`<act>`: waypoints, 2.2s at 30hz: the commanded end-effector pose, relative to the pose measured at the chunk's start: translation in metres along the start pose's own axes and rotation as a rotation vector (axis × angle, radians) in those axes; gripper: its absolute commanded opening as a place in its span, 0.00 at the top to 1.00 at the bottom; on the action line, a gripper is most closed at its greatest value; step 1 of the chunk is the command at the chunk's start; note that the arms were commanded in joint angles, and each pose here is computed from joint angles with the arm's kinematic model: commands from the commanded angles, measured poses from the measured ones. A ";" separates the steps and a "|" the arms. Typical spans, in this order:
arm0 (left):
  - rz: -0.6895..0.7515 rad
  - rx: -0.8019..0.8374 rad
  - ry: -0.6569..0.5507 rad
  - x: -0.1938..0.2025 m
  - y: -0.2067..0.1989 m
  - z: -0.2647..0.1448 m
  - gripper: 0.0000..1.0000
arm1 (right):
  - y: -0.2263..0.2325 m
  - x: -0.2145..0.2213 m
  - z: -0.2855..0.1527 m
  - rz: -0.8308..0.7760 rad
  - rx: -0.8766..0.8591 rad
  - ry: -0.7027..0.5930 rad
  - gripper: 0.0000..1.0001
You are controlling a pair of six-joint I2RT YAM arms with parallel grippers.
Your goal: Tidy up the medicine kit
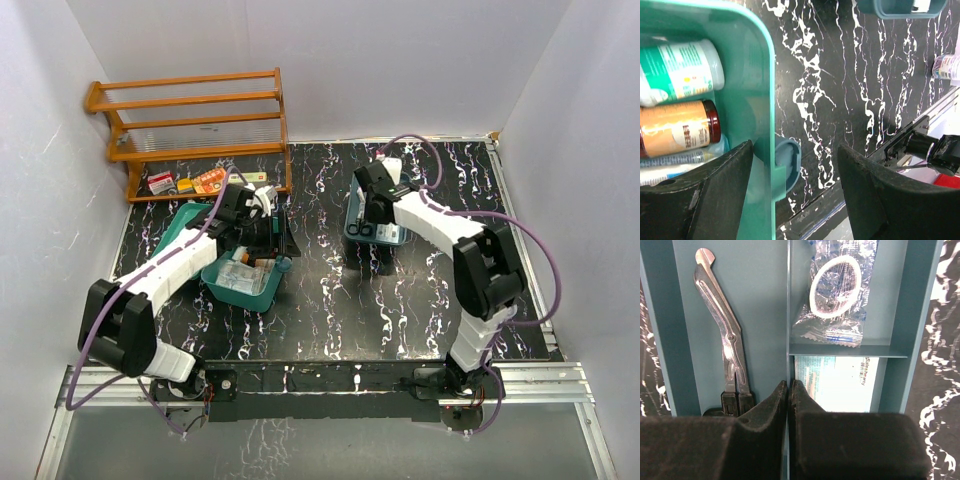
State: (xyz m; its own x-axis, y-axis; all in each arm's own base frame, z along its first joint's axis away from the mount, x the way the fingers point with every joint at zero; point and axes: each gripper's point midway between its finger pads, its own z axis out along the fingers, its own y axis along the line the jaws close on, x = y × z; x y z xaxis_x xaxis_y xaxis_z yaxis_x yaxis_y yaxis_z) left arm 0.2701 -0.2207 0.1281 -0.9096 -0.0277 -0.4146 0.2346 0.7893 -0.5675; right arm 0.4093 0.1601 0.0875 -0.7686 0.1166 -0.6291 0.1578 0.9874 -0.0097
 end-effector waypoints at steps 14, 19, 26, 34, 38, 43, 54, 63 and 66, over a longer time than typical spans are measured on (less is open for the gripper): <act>0.052 0.136 -0.050 -0.051 -0.064 0.042 0.34 | -0.047 -0.036 -0.069 0.074 -0.040 -0.150 1.00; 0.057 0.117 -0.070 -0.066 -0.075 0.071 0.34 | -0.062 -0.036 -0.079 0.098 -0.036 -0.165 1.00; 0.079 0.192 -0.073 -0.083 -0.113 0.105 0.33 | -0.067 -0.026 -0.093 0.125 -0.064 -0.155 1.00; 0.129 0.151 -0.159 -0.102 -0.116 0.094 0.27 | -0.067 -0.018 -0.106 0.123 -0.100 -0.126 1.00; 0.179 0.136 -0.204 -0.101 -0.114 0.074 0.24 | -0.063 -0.015 -0.111 0.095 -0.127 -0.098 1.00; 0.256 0.104 -0.303 -0.111 -0.117 0.036 0.23 | -0.053 -0.021 -0.119 0.052 -0.177 -0.079 1.00; 0.253 -0.308 -0.686 -0.129 -0.052 -0.098 0.14 | 0.007 -0.049 -0.148 -0.060 -0.237 -0.144 1.00; 0.079 -0.519 -0.893 -0.109 0.001 -0.169 0.11 | 0.099 -0.026 -0.159 -0.216 -0.321 -0.101 1.00; 0.061 -0.496 -0.919 -0.102 0.005 -0.170 0.07 | 0.117 -0.010 -0.153 -0.275 -0.315 -0.056 1.00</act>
State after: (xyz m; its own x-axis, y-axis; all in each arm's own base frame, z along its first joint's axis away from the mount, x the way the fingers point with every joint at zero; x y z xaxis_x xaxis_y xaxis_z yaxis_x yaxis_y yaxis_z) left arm 0.3119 -0.1348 0.2873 -0.3091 -0.2180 -0.9257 0.0156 0.9721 -0.2341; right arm 0.3367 0.2727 0.1962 -0.7457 -0.1369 -0.6521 -0.2343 0.9700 0.0644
